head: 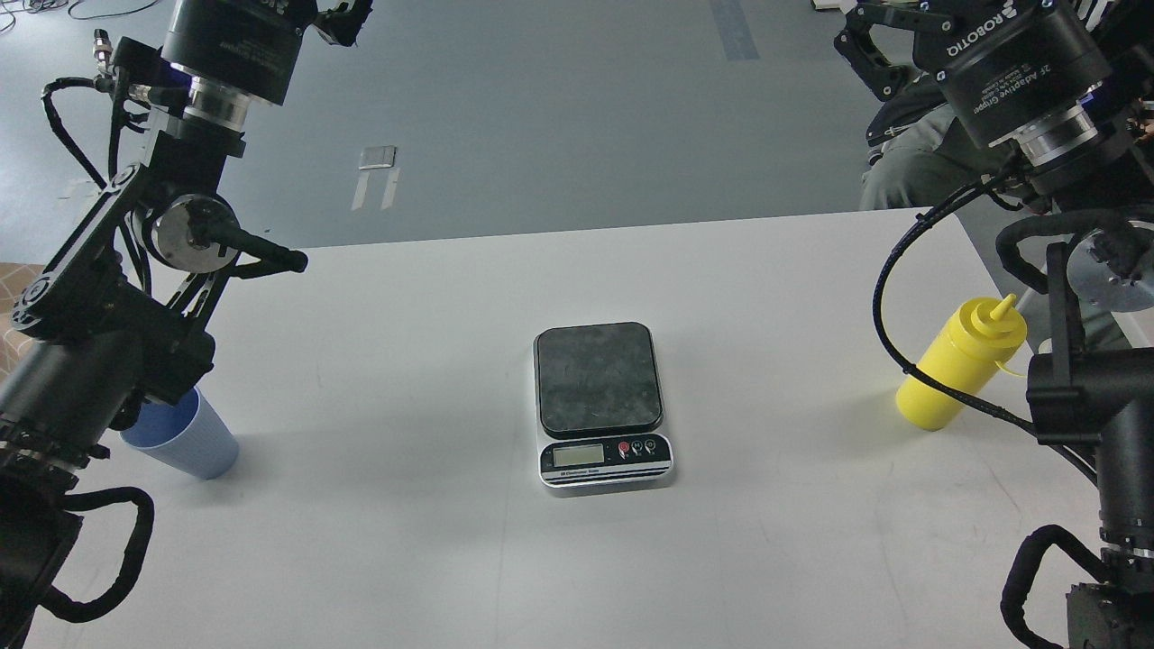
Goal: Pour seasoning into cup on scale with both arms
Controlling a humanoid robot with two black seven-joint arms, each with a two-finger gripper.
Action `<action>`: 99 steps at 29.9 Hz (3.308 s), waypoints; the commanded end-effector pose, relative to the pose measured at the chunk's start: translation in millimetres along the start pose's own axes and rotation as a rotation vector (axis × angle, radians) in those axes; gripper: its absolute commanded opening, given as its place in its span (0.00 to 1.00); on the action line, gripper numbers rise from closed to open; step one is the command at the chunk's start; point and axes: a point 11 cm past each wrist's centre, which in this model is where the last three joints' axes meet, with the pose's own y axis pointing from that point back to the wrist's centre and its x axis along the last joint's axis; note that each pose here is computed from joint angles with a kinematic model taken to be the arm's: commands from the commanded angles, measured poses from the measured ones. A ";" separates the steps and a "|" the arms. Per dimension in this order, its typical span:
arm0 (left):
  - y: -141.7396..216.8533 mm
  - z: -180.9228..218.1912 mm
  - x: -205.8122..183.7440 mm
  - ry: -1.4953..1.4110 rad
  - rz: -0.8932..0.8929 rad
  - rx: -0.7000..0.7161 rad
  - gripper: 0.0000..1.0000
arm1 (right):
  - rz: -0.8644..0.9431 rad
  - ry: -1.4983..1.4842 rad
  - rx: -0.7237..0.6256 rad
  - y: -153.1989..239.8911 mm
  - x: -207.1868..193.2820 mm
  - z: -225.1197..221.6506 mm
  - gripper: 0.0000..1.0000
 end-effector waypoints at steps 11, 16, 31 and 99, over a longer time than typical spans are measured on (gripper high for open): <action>0.2 -0.2 0.0 0.006 -0.001 -0.003 1.00 | -0.002 0.002 0.004 -0.7 -0.4 -1.6 1.00; 0.0 -2.5 -0.9 0.016 0.004 -0.007 1.00 | -0.002 0.004 0.002 -0.9 -0.6 -1.1 1.00; -2.9 -8.1 -4.1 0.036 0.011 -0.023 1.00 | -0.001 0.005 -0.001 -0.8 -0.1 -0.7 1.00; -7.9 45.0 -0.9 -0.645 -0.255 0.231 1.00 | 0.021 0.024 -0.005 7.5 8.0 -6.8 1.00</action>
